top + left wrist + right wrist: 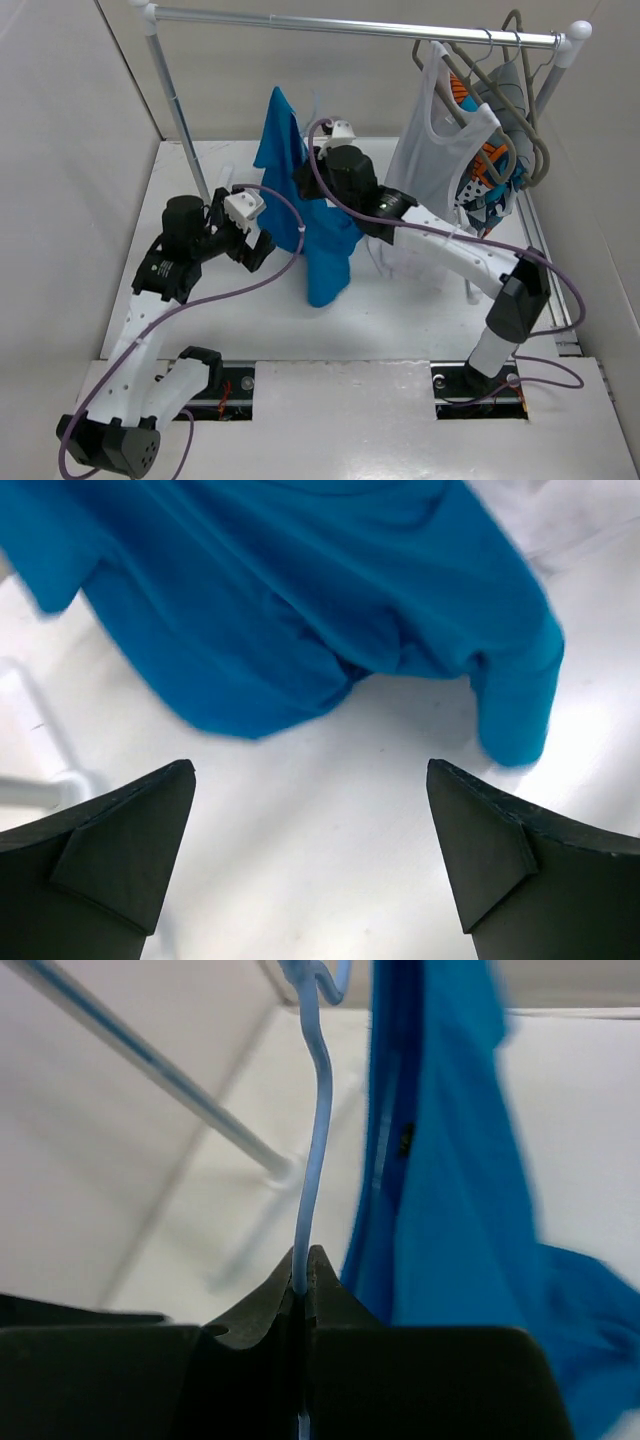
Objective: Place the t-shirt on the hanger
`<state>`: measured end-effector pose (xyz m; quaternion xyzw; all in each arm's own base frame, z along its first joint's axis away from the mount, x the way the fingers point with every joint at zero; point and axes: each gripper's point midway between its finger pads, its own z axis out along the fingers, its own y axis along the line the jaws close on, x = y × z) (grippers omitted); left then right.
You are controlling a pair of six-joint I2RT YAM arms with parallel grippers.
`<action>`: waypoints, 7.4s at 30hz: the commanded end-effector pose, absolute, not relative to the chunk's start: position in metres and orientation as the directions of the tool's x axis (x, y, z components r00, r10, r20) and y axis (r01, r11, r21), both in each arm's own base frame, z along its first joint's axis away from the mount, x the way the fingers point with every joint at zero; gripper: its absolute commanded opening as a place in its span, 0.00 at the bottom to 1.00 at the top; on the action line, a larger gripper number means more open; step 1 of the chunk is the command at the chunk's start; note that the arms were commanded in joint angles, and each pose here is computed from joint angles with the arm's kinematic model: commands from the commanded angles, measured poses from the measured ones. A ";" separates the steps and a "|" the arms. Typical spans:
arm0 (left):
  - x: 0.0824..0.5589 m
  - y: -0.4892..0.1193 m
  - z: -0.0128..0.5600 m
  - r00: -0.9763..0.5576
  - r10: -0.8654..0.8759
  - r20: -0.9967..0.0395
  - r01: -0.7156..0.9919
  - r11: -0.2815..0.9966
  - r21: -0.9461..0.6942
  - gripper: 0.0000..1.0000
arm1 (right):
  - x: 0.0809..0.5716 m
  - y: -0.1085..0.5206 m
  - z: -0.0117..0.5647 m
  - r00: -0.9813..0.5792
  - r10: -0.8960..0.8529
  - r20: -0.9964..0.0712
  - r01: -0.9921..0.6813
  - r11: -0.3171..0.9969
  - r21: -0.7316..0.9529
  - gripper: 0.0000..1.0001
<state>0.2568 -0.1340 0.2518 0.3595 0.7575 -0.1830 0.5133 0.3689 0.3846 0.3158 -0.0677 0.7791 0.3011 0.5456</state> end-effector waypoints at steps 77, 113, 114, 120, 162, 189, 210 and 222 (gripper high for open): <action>0.272 -0.110 0.200 -0.296 0.380 -0.876 0.588 0.795 0.146 0.00 | 0.335 0.515 0.304 -0.591 0.451 -0.669 -0.496 0.451 0.742 0.05; 0.251 -0.056 0.387 0.212 0.112 -0.971 0.247 0.955 0.165 0.00 | 0.331 0.351 0.343 0.129 -0.001 -0.992 -0.788 0.607 -0.103 1.00; 0.249 -0.054 0.389 0.222 0.120 -0.968 0.235 0.957 0.173 0.00 | 0.332 0.344 0.347 0.132 0.000 -0.991 -0.780 0.617 -0.104 1.00; 0.226 -0.046 0.429 0.352 0.100 -0.931 0.190 0.966 0.175 0.00 | 0.332 0.340 0.339 0.124 -0.035 -0.992 -0.775 0.621 -0.118 1.00; 0.168 -0.090 0.451 0.418 0.055 -0.907 0.452 0.853 0.260 0.00 | 0.310 0.410 0.429 0.540 0.137 -0.831 -0.775 0.465 -0.427 0.56; 0.189 -0.115 0.296 0.191 0.574 -0.796 0.805 0.372 0.462 0.78 | 0.287 0.400 0.336 0.527 -0.346 -0.776 -0.791 0.134 -0.597 0.00; 0.199 -0.117 0.272 0.116 0.602 -0.790 0.872 0.319 0.371 0.06 | 0.286 0.427 0.356 0.595 -0.364 -0.716 -0.750 0.069 -0.658 0.00; 0.189 -0.135 0.251 0.088 0.546 -0.833 0.934 0.246 0.260 0.19 | 0.296 0.452 0.368 0.652 -0.378 -0.658 -0.710 0.000 -0.704 0.00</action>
